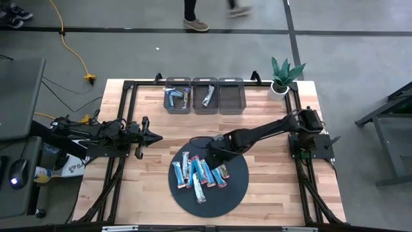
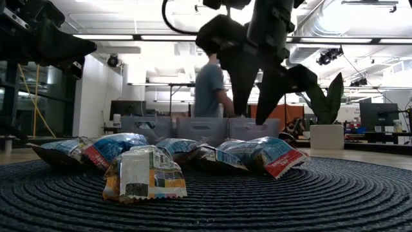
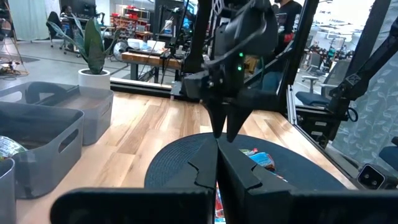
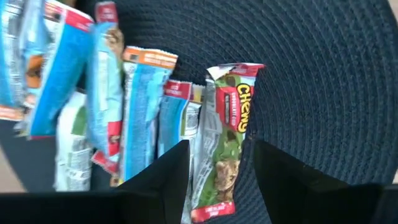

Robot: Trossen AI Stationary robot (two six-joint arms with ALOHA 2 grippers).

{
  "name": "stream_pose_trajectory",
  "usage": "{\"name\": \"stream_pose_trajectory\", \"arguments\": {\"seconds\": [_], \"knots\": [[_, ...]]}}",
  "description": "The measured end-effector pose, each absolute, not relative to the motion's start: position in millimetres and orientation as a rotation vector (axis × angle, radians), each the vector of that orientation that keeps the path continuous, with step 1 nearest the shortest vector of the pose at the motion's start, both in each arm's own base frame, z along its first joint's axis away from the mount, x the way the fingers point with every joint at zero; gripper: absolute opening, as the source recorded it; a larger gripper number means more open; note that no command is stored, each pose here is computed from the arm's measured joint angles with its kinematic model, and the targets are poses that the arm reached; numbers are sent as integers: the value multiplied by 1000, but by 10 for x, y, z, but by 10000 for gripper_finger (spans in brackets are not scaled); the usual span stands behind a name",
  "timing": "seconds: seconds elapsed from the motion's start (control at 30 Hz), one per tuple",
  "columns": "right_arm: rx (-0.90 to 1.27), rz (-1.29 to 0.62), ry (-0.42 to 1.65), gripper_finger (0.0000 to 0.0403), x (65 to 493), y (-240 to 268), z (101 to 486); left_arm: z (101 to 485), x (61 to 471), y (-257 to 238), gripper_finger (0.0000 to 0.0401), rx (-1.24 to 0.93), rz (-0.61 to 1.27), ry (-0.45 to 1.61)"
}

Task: Pick and place Granola Bars by type
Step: Put the red granola bar into the right black bin

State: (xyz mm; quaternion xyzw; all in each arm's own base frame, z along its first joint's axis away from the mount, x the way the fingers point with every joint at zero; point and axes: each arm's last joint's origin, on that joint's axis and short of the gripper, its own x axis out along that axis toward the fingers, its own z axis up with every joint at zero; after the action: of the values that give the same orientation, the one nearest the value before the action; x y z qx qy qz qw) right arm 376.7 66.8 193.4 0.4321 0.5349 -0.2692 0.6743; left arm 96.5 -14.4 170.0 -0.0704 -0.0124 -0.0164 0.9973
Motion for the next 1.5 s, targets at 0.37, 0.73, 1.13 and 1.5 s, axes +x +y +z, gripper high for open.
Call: {"name": "stream_pose_trajectory", "arguments": {"seconds": [0.37, 0.73, 1.13, 1.5], "knots": [[872, -613, 1173, 161, 3801, 638, 1875, 1699, 965, -143, 1, -141, -32, -24], [861, -588, 1149, 189, 3829, 619, 1875, 1700, 965, -144, 1, -141, -33, -25], [960, -569, 1107, 209, 3756, 617, 1547, 1699, 965, -144, 1, -141, -33, -24], [999, -548, 1091, 208, 3702, 613, 1410, 1699, 965, -144, 1, -141, -33, -25]]}}
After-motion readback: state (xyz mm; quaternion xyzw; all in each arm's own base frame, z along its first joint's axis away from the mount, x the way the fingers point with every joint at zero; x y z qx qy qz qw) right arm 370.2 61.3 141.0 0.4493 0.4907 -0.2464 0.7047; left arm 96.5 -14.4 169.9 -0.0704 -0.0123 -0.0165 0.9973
